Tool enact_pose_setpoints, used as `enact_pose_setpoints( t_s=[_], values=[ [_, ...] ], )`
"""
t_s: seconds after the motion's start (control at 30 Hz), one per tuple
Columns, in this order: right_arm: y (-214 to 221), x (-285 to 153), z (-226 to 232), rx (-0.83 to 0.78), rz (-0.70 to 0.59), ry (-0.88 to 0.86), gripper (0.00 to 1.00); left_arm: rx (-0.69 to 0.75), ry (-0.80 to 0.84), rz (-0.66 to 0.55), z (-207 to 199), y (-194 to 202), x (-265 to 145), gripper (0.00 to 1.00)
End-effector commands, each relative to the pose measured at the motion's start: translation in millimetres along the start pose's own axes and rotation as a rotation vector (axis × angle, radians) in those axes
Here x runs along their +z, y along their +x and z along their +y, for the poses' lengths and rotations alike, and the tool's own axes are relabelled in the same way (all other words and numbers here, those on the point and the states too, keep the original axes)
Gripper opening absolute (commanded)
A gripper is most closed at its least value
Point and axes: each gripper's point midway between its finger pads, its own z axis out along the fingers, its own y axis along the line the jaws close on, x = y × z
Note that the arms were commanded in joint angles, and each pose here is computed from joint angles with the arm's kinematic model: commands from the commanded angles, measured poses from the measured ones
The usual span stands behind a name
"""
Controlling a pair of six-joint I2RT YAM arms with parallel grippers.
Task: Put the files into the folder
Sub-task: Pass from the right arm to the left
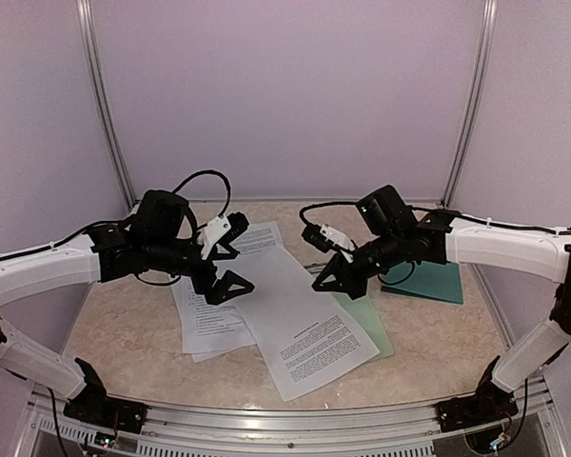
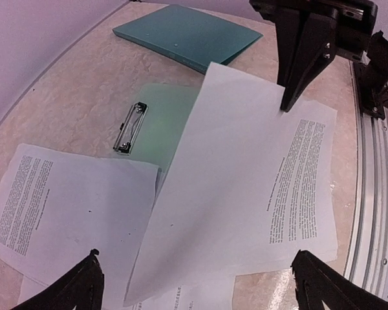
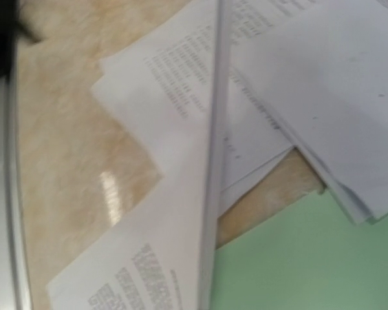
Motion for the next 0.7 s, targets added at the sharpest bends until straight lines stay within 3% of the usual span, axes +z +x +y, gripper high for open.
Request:
enact_pose_setpoints(
  t_s=[0.0, 0.27, 0.53, 0.67],
  values=[
    [14.2, -10.6, 24.3, -0.084, 0.060, -0.039, 0.00, 0.105, 0.119, 0.029, -9.6, -2.0, -2.4, 0.99],
    [21.8, -16.1, 38.3, -0.141, 0.089, -0.052, 0.00, 0.141, 0.278, 0.043, -12.8, -5.9, 13.2, 0.94],
    [12.8, -21.9, 31.6, -0.158, 0.072, 0.002, 0.00, 0.063, 0.505, 0.077, -32.9, -10.7, 36.8, 0.74],
    [11.1, -21.5, 25.7, -0.153, 0.077, 0.026, 0.00, 0.061, 0.568, 0.069, -48.9, -6.9, 42.9, 0.70]
  ],
)
